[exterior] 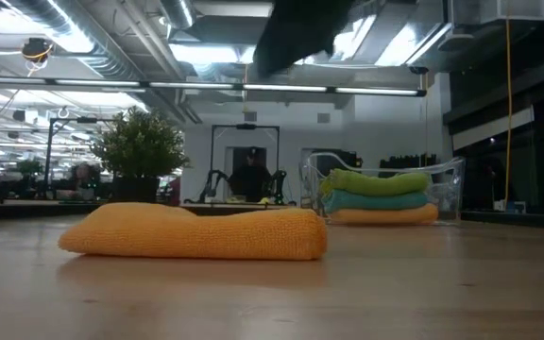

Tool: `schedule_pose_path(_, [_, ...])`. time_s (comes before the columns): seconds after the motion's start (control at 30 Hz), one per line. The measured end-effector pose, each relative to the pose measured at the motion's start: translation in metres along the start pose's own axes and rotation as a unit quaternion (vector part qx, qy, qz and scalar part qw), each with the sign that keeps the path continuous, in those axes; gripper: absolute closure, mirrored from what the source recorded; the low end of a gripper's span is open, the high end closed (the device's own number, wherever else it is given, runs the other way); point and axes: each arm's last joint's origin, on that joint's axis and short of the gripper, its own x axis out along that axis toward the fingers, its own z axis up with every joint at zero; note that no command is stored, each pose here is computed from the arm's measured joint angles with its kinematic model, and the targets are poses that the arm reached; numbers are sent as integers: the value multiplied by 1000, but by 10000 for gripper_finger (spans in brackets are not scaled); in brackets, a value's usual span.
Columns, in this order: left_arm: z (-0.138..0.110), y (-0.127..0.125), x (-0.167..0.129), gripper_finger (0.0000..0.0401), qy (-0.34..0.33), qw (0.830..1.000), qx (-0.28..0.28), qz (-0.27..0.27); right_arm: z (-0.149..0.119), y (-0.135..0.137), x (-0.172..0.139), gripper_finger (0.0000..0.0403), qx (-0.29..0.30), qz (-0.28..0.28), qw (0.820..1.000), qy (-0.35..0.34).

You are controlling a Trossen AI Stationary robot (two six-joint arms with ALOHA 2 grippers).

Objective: Fold microfiber towels
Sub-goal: Fold the orange microfiber cloth

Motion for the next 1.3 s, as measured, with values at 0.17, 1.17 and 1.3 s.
schedule_pose_path(0.17, [11,-2,10,293,-2,1000,24,-10,1,1,-59,274,61,79,995,17])
schedule_pose_path(1.17, [-13,-17,38,217,89,988,120,-38,-40,83,5,160,78,132,986,67])
schedule_pose_path(1.3, [-43,-20,51,217,103,983,147,-44,-50,92,20,159,59,145,984,88])
